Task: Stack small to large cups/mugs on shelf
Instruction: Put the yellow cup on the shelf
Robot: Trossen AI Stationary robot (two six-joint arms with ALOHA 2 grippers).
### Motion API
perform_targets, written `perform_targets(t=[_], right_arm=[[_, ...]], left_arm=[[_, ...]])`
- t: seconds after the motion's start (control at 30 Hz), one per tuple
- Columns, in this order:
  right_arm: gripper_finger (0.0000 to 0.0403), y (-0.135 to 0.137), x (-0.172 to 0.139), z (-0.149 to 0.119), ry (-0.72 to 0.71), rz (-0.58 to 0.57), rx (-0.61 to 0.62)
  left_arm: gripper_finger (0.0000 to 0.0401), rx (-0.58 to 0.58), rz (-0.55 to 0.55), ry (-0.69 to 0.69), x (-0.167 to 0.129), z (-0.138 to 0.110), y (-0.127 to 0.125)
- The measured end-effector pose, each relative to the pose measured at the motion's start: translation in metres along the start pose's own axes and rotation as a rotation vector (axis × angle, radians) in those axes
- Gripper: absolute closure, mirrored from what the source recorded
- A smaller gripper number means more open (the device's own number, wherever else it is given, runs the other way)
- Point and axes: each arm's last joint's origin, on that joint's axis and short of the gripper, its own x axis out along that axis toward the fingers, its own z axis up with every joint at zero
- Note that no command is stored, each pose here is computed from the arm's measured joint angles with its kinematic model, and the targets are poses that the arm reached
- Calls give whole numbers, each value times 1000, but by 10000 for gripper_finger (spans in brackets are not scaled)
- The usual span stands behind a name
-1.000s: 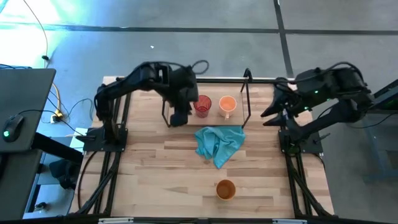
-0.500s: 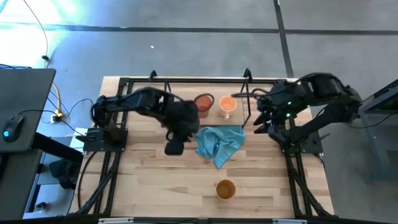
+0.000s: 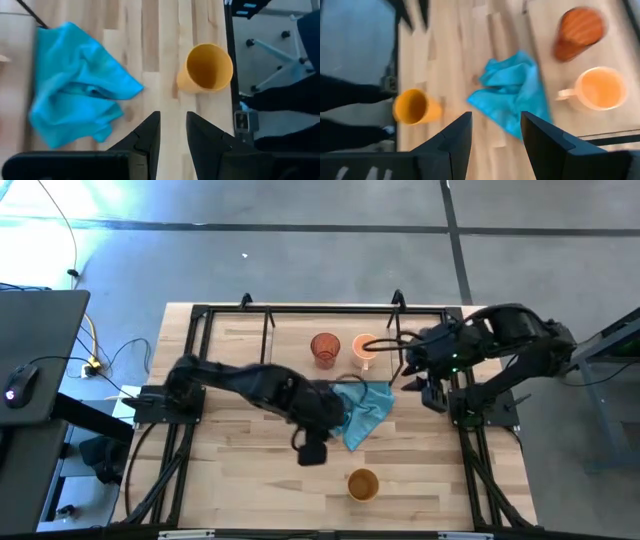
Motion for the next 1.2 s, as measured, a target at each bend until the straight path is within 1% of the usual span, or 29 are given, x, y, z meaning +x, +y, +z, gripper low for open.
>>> perform_targets(t=[0.13, 0.4, 0.5, 0.57, 0.63, 0.7, 0.77, 0.83, 0.93, 0.97, 1.07, 1.2], right_arm=[[242, -4, -13, -5, -62, -49, -49], [242, -13, -50, -22, -223, -63, -119], [242, -17, -66, -29, -304, -64, -137], [242, -19, -77, -34, -350, -60, -145], [242, -22, -87, -39, -405, -54, -144], [242, -24, -96, -44, -448, -48, -142], [242, -26, -103, -49, -485, -40, -136], [242, -28, -109, -54, -507, -34, -133], [242, -30, -114, -59, -524, -30, -131], [242, -30, -116, -60, -530, -29, -130], [242, -31, -119, -63, -539, -27, -129], [242, -32, -119, -64, -537, -32, -146]], left_arm=[[318, -74, 8, 21, 30, 2, -8], [318, -201, 16, 34, 75, 4, -19], [318, -229, 1, 32, 86, 5, -24], [318, -248, -34, 8, 95, 7, -29], [318, -258, -43, 29, 101, 6, -29], [318, -276, -69, 6, 109, 9, -31], [318, -282, -67, 35, 114, 7, -31], [318, -291, -90, 19, 124, 9, -33], [318, -298, -76, 51, 134, 6, -32], [318, -298, -83, 42, 139, 6, -32], [318, -298, -79, 69, 145, 4, -32], [318, -295, -89, 58, 152, 5, -32]])
